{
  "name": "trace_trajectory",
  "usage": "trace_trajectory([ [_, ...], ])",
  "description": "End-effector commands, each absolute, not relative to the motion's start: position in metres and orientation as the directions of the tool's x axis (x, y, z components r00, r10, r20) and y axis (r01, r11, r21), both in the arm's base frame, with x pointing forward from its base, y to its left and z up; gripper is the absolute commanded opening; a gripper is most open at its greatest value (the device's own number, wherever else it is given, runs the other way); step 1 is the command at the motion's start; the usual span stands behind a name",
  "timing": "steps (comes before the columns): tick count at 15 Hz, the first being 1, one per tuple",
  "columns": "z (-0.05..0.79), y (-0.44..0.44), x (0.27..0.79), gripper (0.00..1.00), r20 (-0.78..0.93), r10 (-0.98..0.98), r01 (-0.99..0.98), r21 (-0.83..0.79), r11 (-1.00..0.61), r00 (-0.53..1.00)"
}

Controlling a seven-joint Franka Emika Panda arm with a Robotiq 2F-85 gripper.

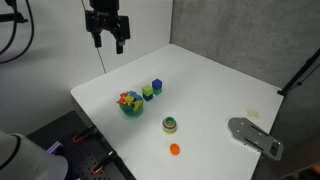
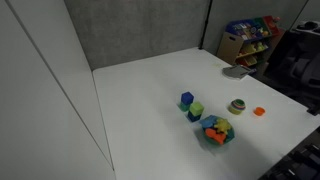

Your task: Put the orange cup onto the multicolour thing

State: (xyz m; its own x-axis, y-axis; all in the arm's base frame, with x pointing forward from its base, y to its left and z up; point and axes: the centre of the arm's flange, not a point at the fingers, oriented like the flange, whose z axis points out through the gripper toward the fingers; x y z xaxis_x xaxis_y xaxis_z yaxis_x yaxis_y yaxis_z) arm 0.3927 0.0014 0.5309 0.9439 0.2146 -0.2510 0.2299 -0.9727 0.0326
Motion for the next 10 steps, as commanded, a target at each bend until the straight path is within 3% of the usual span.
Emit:
trace_trajectory([
  [1,0.531,0.001,0.393,1.00,-0.251,0.215,0.230,0.033,-0.973,0.944],
  [10,0.511,-0.028,0.423,1.00,-0.161,0.180,0.192,0.058,-0.980,0.970],
])
